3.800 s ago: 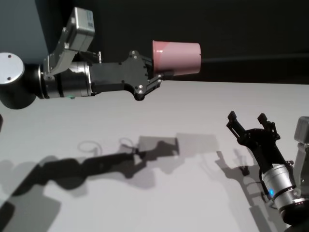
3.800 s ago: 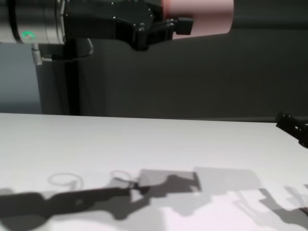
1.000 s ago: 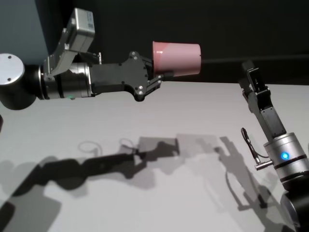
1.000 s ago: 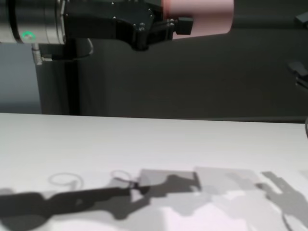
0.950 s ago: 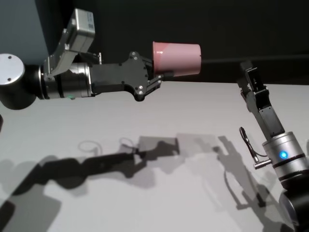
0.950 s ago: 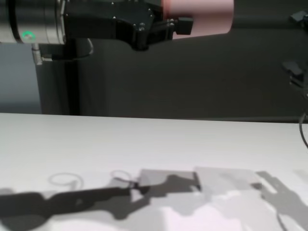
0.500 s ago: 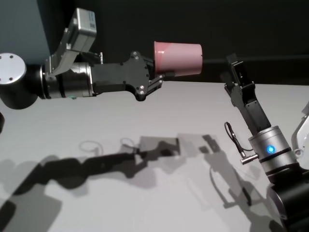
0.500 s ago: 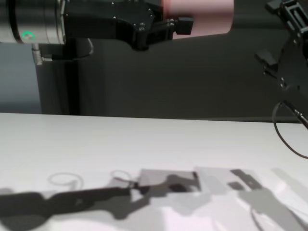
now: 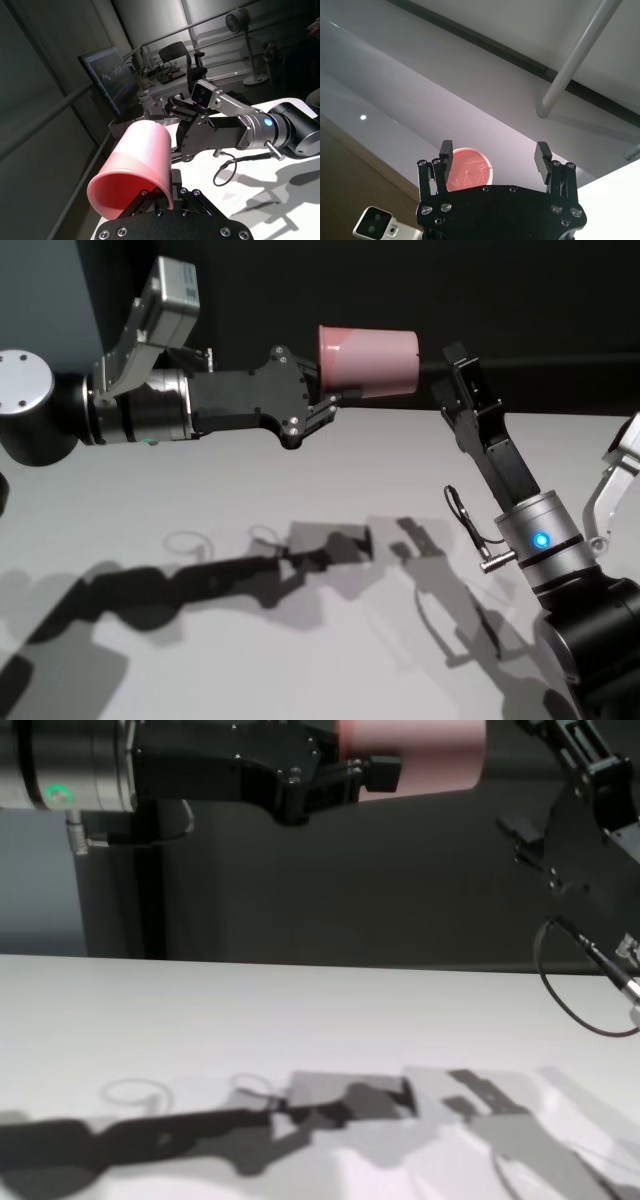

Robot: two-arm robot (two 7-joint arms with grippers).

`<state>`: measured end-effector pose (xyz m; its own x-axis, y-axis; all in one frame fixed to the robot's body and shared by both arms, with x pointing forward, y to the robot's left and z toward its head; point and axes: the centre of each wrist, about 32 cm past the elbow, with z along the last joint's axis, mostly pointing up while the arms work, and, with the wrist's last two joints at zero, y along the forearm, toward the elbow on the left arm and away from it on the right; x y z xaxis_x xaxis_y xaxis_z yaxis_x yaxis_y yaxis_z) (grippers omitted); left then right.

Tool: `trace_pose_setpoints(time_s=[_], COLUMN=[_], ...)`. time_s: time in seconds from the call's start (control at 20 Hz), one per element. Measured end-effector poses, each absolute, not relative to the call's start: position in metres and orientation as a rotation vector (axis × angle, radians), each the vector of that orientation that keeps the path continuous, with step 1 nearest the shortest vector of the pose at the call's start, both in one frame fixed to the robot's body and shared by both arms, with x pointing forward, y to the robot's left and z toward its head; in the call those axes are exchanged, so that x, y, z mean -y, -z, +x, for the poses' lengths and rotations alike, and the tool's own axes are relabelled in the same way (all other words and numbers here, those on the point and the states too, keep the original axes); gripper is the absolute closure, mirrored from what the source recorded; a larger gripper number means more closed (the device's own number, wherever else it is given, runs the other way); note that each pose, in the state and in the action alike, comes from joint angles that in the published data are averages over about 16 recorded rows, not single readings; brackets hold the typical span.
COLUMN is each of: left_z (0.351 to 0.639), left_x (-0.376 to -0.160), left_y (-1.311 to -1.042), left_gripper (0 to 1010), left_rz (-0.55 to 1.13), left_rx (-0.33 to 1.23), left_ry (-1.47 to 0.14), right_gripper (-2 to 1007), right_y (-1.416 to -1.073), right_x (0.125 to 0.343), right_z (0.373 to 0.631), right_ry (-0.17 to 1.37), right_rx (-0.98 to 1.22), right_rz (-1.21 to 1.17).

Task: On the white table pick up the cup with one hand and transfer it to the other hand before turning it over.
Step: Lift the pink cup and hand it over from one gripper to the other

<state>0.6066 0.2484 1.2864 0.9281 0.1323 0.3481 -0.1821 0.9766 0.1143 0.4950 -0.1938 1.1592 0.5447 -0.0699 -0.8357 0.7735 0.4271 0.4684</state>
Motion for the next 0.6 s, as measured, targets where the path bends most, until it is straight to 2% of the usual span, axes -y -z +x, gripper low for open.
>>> trace_pose_setpoints(time_s=[0.6], left_z=[0.6066], left_x=[-0.2484], left_y=[-1.2864], left_gripper=[960], left_rz=[0.146], left_rx=[0.346], left_ry=[-0.162], right_gripper=[3], right_y=[-1.1664], right_x=[0.1868], right_z=[0.4964], right_ry=[0.566], right_rx=[-0.836], right_rz=[1.000])
